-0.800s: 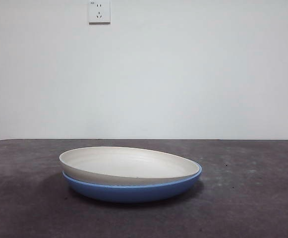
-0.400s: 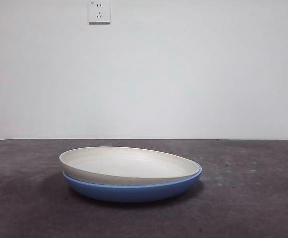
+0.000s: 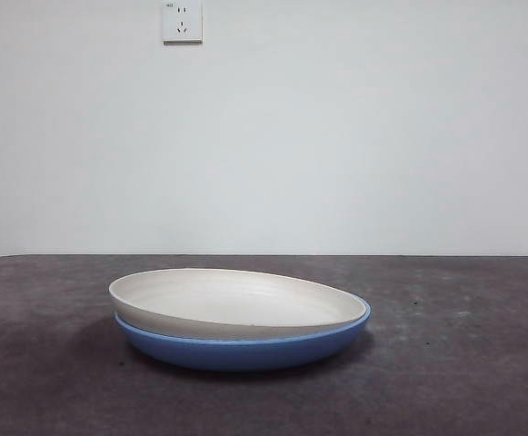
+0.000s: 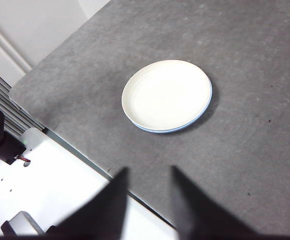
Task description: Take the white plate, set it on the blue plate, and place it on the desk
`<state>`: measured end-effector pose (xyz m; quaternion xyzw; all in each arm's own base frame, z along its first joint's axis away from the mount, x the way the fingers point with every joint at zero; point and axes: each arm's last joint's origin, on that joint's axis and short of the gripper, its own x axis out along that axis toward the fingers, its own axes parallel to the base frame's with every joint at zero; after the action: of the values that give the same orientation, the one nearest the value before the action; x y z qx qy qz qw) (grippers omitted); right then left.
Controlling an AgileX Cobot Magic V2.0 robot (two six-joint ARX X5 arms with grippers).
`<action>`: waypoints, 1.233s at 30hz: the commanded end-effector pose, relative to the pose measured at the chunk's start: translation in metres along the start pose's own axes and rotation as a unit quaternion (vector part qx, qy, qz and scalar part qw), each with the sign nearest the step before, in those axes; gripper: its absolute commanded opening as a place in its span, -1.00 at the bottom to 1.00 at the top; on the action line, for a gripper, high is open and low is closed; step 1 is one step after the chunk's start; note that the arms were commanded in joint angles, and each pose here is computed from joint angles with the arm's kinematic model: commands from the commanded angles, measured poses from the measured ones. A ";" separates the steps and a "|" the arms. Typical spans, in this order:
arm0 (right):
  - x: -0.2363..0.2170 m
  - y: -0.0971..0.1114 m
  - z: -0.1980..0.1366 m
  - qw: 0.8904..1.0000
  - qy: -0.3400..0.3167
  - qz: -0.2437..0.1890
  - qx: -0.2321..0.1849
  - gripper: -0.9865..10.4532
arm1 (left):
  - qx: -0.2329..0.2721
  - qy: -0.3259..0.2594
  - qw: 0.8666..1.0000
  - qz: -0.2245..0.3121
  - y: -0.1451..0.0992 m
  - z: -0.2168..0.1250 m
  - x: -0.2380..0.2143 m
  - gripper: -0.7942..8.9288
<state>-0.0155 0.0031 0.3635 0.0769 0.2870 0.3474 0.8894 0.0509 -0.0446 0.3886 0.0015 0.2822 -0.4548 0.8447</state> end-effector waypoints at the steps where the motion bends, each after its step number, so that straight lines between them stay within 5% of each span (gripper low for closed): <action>1: -0.004 0.002 0.003 1.000 -0.018 0.006 -0.012 -0.76 | -0.012 0.004 1.000 -0.001 0.000 0.001 0.000 -0.82; 17: -0.004 0.002 0.003 1.000 -0.018 0.006 -0.012 -0.76 | -0.013 0.002 1.000 0.003 -0.001 -0.001 -0.003 -0.82; 30: -0.004 0.002 0.003 1.000 -0.018 0.006 -0.012 -0.76 | -0.075 -0.083 0.980 0.162 0.003 -0.018 -0.026 -0.82; 37: -0.004 0.002 0.003 1.000 -0.018 0.006 -0.012 -0.76 | 0.050 -0.197 0.948 0.245 0.028 -0.031 -0.009 -0.82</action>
<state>-0.0149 0.0034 0.3649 0.0777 0.2794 0.3487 0.8912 0.0481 -0.0140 0.3616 -0.0041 0.1111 -0.2415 0.9640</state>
